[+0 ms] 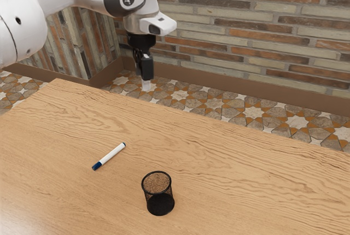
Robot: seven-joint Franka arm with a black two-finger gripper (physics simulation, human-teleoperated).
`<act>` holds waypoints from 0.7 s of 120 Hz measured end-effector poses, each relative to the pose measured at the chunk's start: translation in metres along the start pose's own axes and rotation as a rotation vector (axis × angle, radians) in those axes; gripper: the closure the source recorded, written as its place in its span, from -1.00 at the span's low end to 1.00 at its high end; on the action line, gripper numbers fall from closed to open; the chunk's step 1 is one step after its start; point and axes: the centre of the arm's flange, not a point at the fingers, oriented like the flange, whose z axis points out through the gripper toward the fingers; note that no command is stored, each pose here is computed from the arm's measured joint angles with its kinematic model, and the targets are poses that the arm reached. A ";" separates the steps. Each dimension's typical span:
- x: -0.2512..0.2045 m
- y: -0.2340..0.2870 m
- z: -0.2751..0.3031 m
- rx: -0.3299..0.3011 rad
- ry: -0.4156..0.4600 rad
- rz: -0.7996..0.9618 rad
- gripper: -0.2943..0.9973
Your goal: Put the marker into the pen holder.
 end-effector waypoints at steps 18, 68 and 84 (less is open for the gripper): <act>0.002 -0.010 0.062 -0.074 -0.106 0.059 -0.54; -0.080 -0.095 0.246 -0.300 -0.310 -0.008 -0.54; -0.097 -0.077 0.254 -0.278 -0.237 -0.007 -0.54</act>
